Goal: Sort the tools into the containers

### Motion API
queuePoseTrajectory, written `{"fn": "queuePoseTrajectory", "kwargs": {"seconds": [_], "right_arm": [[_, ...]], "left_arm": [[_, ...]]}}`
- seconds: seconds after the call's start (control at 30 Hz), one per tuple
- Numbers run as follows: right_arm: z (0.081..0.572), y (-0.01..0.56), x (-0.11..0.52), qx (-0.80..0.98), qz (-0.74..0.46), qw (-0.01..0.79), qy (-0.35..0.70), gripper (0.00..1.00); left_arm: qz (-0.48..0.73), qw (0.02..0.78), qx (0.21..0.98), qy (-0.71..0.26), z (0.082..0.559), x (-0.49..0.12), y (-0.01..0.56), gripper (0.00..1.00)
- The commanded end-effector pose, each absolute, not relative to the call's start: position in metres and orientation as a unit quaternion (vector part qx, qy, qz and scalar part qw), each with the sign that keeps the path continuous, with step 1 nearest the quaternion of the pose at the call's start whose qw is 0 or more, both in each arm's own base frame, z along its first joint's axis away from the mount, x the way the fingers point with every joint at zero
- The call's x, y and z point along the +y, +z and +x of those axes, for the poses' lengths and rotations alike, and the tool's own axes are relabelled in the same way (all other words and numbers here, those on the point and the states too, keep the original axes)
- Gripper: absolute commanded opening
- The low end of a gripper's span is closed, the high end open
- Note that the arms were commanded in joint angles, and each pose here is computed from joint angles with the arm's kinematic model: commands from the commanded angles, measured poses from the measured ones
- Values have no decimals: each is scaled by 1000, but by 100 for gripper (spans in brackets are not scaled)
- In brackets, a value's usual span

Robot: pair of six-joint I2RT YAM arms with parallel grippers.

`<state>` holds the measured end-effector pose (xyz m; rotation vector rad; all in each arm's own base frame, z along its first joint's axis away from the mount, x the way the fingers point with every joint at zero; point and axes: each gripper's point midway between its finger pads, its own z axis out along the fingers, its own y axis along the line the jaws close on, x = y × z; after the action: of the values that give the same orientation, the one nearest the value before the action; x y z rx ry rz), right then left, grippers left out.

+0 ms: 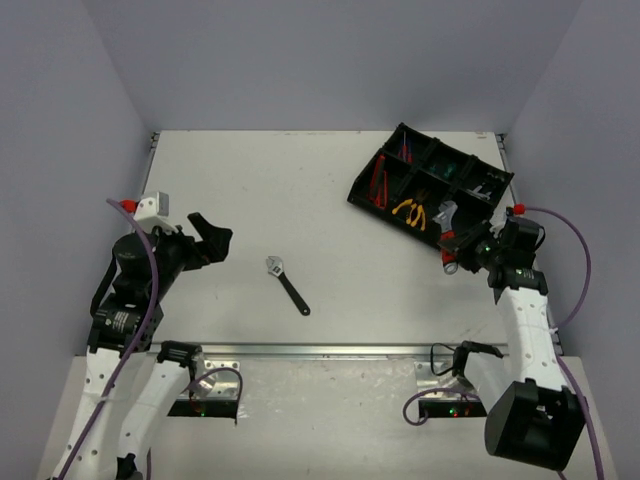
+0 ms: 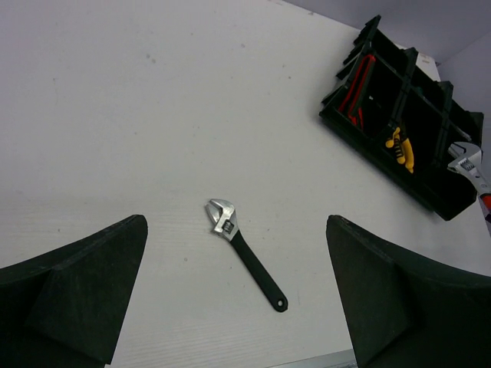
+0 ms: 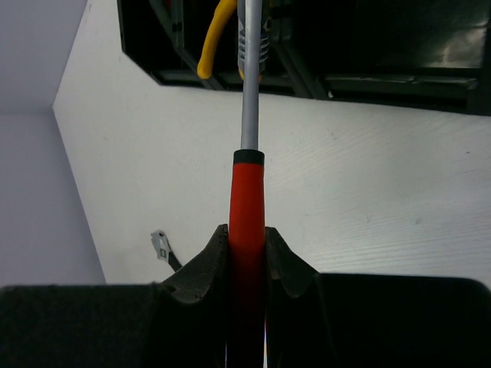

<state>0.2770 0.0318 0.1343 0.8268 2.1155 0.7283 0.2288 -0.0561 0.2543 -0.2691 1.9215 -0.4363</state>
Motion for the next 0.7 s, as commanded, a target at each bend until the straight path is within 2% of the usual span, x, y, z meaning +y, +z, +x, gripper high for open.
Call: {"fn": "queuePoseTrajectory", "kwargs": {"seconds": [0.0, 0.17, 0.67], "right_arm": [[306, 199, 12, 782, 281, 475, 290, 0], [311, 194, -5, 787, 284, 485, 255, 0], [335, 163, -27, 799, 300, 461, 244, 0]], "left_arm": [[-104, 565, 795, -195, 234, -61, 264, 100], [-103, 564, 795, -198, 234, -62, 263, 100], [-101, 563, 796, -200, 234, -63, 263, 100]]}}
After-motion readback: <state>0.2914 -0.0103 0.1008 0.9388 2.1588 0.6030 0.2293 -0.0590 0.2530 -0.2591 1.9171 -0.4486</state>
